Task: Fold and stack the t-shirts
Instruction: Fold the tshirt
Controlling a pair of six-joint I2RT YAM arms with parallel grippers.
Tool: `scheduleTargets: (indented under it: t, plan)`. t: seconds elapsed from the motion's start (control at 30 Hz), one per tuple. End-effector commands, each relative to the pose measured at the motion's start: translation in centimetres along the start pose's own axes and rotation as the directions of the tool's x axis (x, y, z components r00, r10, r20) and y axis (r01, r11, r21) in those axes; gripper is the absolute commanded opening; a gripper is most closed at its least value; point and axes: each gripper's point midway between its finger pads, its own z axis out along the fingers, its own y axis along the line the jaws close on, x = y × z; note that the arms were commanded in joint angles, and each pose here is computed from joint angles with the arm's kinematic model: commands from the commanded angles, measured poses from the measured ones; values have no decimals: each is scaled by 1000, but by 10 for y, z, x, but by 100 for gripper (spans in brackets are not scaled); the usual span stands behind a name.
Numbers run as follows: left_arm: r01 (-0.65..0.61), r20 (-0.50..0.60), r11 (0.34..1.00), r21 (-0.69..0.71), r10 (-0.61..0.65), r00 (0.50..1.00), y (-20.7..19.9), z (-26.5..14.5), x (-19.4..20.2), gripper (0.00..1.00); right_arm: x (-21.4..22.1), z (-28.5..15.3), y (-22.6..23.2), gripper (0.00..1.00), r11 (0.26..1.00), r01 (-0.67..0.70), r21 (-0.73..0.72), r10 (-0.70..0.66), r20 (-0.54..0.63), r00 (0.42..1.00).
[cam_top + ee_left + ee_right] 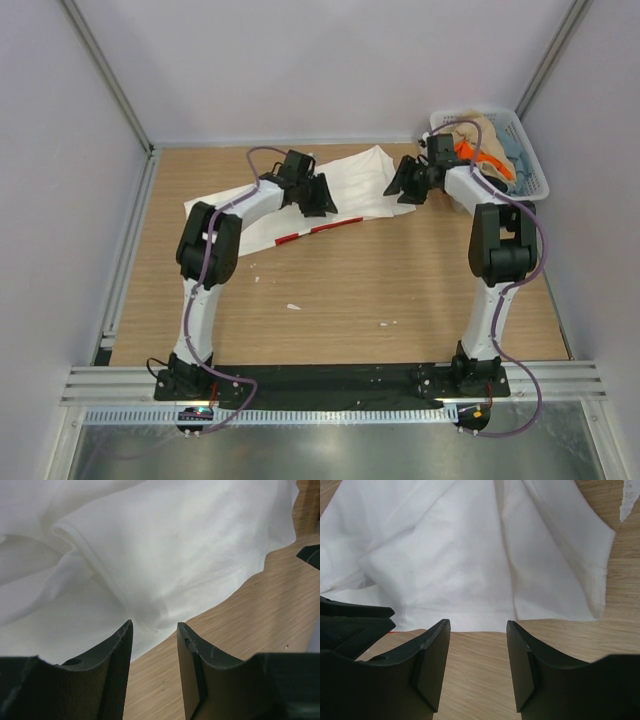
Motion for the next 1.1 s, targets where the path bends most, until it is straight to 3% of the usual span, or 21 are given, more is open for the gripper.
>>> scheduleTargets:
  t: [0.0, 0.3, 0.73, 1.07]
  plan:
    - [31, 1, 999, 36, -31, 1000, -9, 7, -7, 41, 0, 6, -6, 55, 1000, -25, 0, 25, -5, 1000]
    - [66, -29, 996, 55, -64, 998, -11, 14, -1, 38, 14, 13, -26, 56, 998, -59, 32, 60, -51, 997]
    - [55, -6, 994, 99, -55, 998, -24, 14, -13, 6, 26, 23, -27, 45, 992, -117, -47, 112, -93, 989]
    - [39, 10, 992, 116, -41, 999, -32, 8, -21, 1, 37, 22, -22, 42, 983, -163, -83, 154, -109, 982]
